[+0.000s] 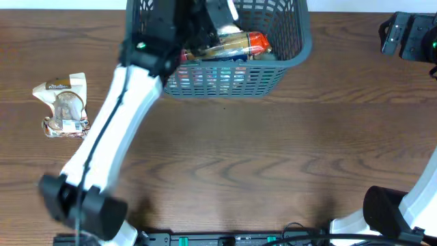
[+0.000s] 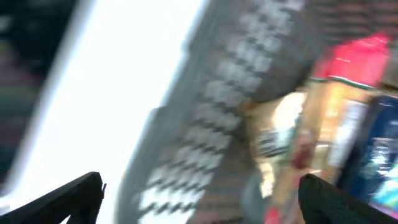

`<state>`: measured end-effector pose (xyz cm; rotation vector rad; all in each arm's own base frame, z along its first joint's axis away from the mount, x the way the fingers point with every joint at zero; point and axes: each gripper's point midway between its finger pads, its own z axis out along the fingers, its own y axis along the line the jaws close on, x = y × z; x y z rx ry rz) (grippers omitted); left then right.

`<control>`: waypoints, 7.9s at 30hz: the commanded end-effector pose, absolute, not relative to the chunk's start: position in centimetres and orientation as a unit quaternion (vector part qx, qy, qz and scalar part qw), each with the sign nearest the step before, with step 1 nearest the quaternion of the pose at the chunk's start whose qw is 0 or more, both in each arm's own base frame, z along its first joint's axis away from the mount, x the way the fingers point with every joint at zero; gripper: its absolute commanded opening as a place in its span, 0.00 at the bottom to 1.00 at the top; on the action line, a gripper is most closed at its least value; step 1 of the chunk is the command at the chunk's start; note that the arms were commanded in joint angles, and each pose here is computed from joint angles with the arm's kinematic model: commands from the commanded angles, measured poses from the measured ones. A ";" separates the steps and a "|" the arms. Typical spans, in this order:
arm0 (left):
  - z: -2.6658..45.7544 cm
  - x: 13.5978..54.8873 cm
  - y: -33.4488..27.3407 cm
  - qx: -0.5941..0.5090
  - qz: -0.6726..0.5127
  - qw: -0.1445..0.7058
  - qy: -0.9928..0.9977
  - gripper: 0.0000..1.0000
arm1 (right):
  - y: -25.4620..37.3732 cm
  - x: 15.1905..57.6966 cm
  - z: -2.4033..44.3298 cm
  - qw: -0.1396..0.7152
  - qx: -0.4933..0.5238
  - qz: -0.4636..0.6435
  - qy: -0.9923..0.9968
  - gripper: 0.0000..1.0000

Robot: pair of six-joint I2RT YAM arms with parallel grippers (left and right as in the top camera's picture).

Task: Pack container
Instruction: 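Move the left gripper back to the Pantree bread bag and grasp it, then lift the bread bag with the left gripper and release it into the basket, then reach the left gripper to the teal wrapper and grasp it, then carry the teal wrapper with the left gripper and drop it into the basket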

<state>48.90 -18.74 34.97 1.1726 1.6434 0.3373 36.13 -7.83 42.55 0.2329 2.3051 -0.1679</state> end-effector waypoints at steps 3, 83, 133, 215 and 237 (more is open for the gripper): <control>42.7 46.9 -6.4 0.170 0.200 0.567 0.781 0.98 | -7.8 36.3 42.4 0.397 0.093 -0.063 0.911 0.99; 29.9 40.9 10.4 -0.031 0.020 0.334 0.942 0.06 | -7.9 37.1 43.4 0.421 0.088 -0.065 0.900 0.99; 42.8 47.2 -8.9 0.257 0.198 0.551 0.768 0.98 | -6.3 36.7 42.5 0.403 0.070 -0.022 0.912 0.99; -0.7 20.3 9.1 -0.308 -0.034 0.013 0.951 0.70 | -6.3 37.0 42.0 0.397 0.076 -0.019 0.915 0.99; 25.6 36.8 5.0 -0.008 -0.061 0.309 0.949 0.06 | -6.3 36.9 41.9 0.394 0.076 -0.018 0.916 0.99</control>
